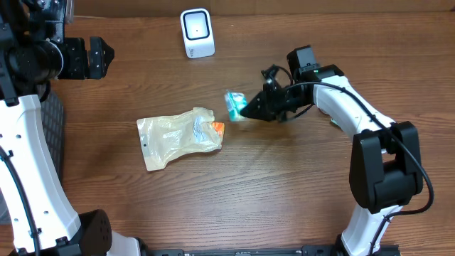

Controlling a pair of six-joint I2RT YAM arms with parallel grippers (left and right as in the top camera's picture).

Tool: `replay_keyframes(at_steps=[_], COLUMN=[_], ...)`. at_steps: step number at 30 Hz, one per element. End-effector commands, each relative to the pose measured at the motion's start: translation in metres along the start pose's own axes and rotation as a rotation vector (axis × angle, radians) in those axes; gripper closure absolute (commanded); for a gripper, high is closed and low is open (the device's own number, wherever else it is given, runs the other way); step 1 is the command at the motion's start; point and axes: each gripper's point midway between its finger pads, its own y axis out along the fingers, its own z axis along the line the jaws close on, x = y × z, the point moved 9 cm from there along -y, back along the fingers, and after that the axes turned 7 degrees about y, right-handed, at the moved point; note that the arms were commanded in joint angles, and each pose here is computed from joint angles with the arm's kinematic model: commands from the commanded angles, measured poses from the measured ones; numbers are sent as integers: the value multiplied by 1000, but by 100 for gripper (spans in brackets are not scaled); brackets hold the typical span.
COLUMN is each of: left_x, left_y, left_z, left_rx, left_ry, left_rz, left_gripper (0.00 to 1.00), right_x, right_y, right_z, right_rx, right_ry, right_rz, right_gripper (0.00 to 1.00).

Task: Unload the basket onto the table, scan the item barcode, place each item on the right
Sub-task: 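Lift the tissue pack with the right gripper and raise it, then carry the tissue pack to the scanner and hold it at the window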

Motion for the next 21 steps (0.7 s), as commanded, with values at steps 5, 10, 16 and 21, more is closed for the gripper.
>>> replay_keyframes(at_steps=[5,10,16,21], left_x=[0,0,0,0], left_y=[-2,-2,-2,-2], left_z=[0,0,0,0], left_rx=[-7,-7,-7,-7], left_ry=[13,13,13,13], left_rz=[-8,-8,-8,-8], left_gripper=[0,0,0,0], right_x=[9,14,28,52], right_y=[-16,-41,-60,-55], right_z=[0,41,110,153], right_rx=[-282,-457,-589,-715], right_ry=[-31,-91,-247,-424], right_rz=[-166,-282,-500,-750], right_gripper=[96,96,96,96])
